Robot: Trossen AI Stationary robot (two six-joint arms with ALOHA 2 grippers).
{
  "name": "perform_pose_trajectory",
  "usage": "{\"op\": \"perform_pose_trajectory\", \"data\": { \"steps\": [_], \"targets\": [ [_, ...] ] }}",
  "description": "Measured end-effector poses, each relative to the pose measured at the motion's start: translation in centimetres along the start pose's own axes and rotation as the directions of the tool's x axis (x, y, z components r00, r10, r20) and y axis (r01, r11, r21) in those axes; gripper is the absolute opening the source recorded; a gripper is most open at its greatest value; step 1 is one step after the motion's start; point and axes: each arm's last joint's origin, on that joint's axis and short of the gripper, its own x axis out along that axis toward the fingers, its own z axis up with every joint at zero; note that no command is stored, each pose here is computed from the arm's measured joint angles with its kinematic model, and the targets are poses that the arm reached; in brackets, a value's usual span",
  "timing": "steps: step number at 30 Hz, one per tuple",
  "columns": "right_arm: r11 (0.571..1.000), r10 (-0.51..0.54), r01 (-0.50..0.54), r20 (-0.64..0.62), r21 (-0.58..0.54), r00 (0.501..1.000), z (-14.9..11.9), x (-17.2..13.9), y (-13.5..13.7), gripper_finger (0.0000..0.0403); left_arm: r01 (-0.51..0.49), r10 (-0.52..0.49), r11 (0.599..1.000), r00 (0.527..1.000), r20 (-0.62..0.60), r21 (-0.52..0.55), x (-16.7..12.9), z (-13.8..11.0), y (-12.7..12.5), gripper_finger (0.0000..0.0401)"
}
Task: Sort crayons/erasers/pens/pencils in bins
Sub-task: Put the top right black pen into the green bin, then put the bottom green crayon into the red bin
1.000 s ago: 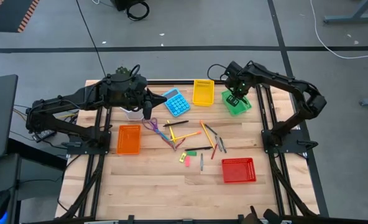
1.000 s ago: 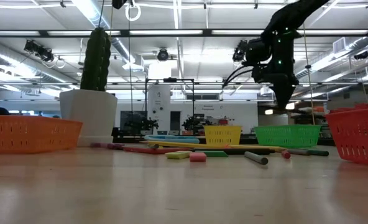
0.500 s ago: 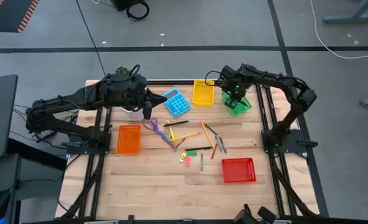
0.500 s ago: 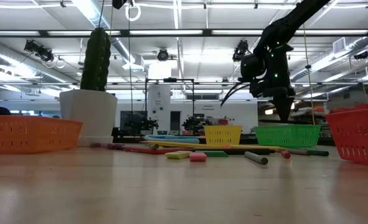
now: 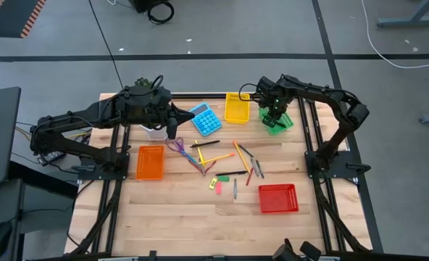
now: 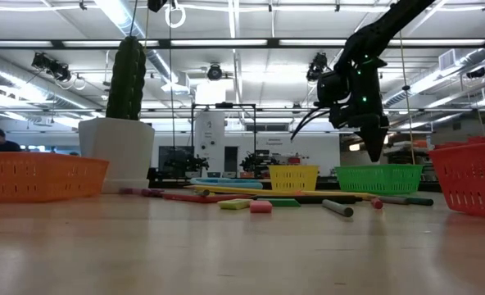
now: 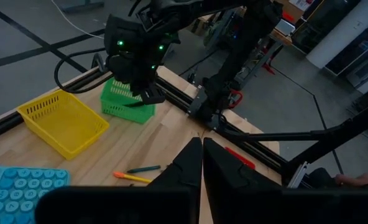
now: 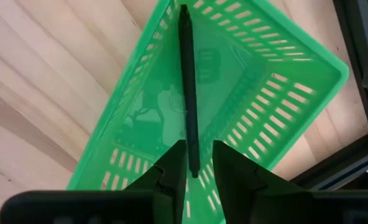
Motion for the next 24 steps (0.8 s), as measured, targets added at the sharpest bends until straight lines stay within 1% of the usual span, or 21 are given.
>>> {"op": "perform_pose_trajectory", "data": {
  "steps": [4,6,13,15,17,19,21,24],
  "targets": [
    [1.000,0.001,-0.001,-0.005,0.007,1.000,-0.1,0.0,0.0,0.0094,0.000,0.000,1.000,1.000,0.000,0.000,0.0,0.0,0.0,0.0014],
    [1.000,0.001,-0.001,-0.006,0.030,1.000,-0.1,0.0,0.0,0.0095,0.000,0.000,1.000,1.000,0.000,0.000,0.0,0.0,0.0,0.0014],
    [0.998,0.002,-0.001,-0.012,0.056,1.000,-0.1,0.0,0.0,0.0095,0.000,0.000,1.000,1.000,0.000,0.001,0.0,0.0,0.0,0.0020],
    [0.996,0.010,-0.009,-0.008,0.088,1.000,-0.2,-0.1,0.1,0.0095,0.000,0.000,1.000,1.000,0.000,0.001,0.0,0.0,0.0,0.0017],
    [0.986,0.069,-0.071,0.014,0.152,0.997,-0.2,-0.5,0.4,0.0095,0.000,0.000,1.000,1.000,0.000,0.000,0.0,0.0,0.0,0.0014],
    [0.968,0.161,-0.167,0.046,0.187,0.986,-0.2,-1.0,1.3,0.0095,0.000,0.000,1.000,1.000,0.000,0.000,0.0,0.0,0.0,0.0012],
    [0.955,0.228,-0.237,0.074,0.179,0.971,-0.2,-1.5,2.8,0.0095,-0.001,0.001,1.000,1.000,0.000,0.000,0.0,0.0,0.0,0.0013],
    [0.949,0.273,-0.280,0.072,0.143,0.959,-0.2,-2.0,5.4,0.0095,-0.003,0.003,1.000,1.000,0.002,0.000,0.0,0.0,0.0,0.0018]
  ]
}}
